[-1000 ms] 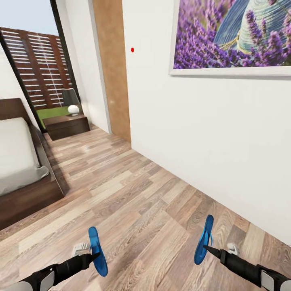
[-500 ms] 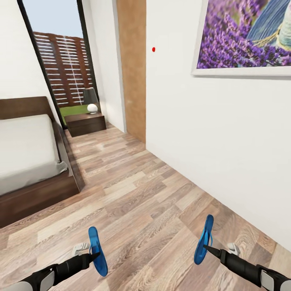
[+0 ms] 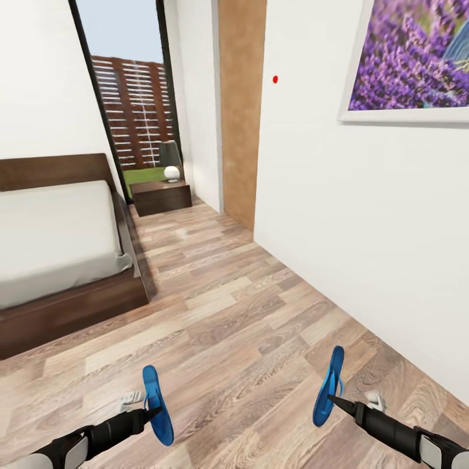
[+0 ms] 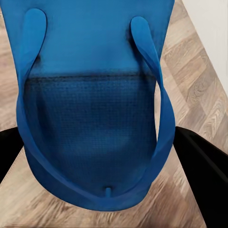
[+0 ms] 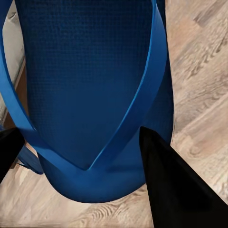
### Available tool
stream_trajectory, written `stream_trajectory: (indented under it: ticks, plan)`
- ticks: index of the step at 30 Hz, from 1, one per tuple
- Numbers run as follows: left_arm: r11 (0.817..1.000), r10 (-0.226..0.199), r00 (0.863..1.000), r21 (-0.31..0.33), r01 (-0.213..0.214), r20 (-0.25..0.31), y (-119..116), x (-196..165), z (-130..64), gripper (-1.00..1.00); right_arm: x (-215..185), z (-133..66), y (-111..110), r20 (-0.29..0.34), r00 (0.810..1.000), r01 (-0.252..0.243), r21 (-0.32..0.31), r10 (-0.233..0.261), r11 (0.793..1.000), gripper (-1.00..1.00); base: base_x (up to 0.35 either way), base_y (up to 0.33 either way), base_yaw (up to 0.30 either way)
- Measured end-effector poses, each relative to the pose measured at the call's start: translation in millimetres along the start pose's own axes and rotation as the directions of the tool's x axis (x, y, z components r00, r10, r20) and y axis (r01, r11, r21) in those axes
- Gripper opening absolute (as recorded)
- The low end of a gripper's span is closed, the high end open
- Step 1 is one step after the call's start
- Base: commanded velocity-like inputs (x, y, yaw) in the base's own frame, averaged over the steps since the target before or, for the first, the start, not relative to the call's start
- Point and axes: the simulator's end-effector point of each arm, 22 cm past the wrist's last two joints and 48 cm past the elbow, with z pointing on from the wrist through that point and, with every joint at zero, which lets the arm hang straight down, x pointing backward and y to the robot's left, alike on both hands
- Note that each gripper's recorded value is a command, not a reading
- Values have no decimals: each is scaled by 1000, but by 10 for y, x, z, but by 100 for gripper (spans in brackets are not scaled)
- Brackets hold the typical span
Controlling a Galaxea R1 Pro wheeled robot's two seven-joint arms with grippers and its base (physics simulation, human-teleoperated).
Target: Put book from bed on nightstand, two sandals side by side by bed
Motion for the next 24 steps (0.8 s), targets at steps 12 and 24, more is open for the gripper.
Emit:
stream_trajectory:
  ticks: [12,24]
  plan:
    - [1000,-3,1000,8,3,-1,-47,15,34,-100,2,0,-1,-1,1000,0,0,0,1000,-100,0,0,283]
    - [1000,-6,1000,11,6,-8,-68,75,46,-100,3,-1,-1,-1,1000,0,0,0,1000,-100,0,0,269]
